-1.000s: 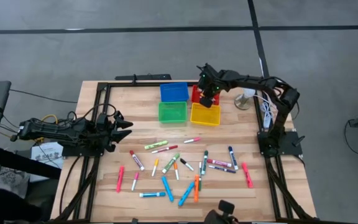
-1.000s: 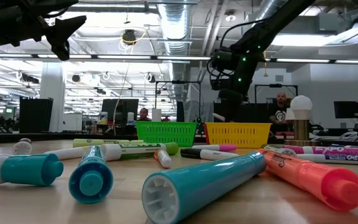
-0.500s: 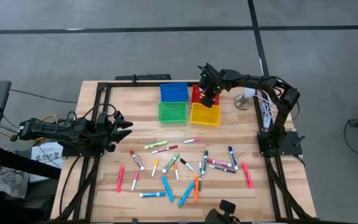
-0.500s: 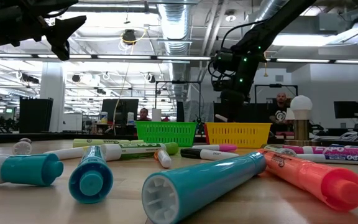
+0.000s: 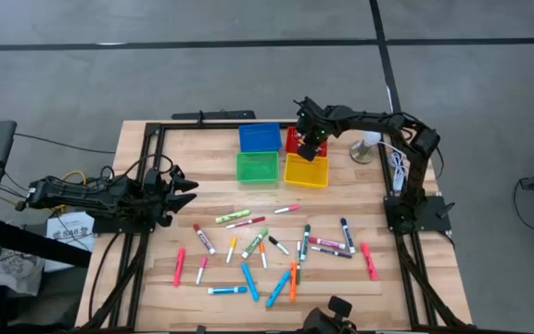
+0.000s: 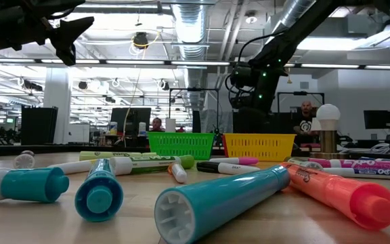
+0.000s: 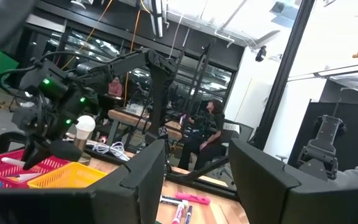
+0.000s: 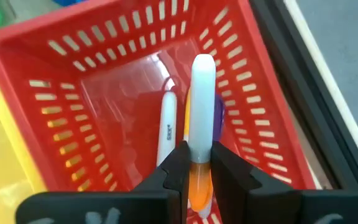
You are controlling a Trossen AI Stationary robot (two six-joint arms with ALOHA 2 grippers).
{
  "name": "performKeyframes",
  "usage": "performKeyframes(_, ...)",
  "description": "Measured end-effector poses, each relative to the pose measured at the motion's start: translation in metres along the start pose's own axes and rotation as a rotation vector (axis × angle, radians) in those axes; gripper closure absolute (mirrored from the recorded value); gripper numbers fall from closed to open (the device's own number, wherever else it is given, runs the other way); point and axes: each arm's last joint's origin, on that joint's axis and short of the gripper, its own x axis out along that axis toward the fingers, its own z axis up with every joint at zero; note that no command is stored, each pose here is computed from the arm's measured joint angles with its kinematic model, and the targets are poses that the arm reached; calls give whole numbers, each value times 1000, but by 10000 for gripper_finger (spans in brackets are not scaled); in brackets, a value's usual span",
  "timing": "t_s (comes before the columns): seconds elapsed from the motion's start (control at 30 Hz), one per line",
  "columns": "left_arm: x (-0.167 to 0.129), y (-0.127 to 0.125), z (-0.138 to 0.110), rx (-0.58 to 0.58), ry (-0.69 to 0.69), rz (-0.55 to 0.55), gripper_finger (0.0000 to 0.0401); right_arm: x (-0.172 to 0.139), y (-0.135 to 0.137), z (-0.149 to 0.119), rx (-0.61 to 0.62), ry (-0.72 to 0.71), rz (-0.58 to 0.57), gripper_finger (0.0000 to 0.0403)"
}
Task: Pick & Place Markers
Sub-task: Put the right orange highlighter into the red bin, then put the top pink highlighter into the red bin
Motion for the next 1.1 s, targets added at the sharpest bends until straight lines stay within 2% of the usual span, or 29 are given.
performKeyframes(0.5,0,0,0,0,0,0,224,-1,1,0,-9,1,20,309)
performKeyframes(0.7,0,0,0,0,0,0,224,-8,0,2,-7,-26,16,306)
performKeyframes(0.83,0,0,0,0,0,0,224,-29,0,9,-12,-80,7,308)
performKeyframes(0.97,0,0,0,0,0,0,224,-65,7,15,-34,-182,6,308)
performKeyframes(1.1,0,0,0,0,0,1,224,-105,27,16,-69,-308,99,308)
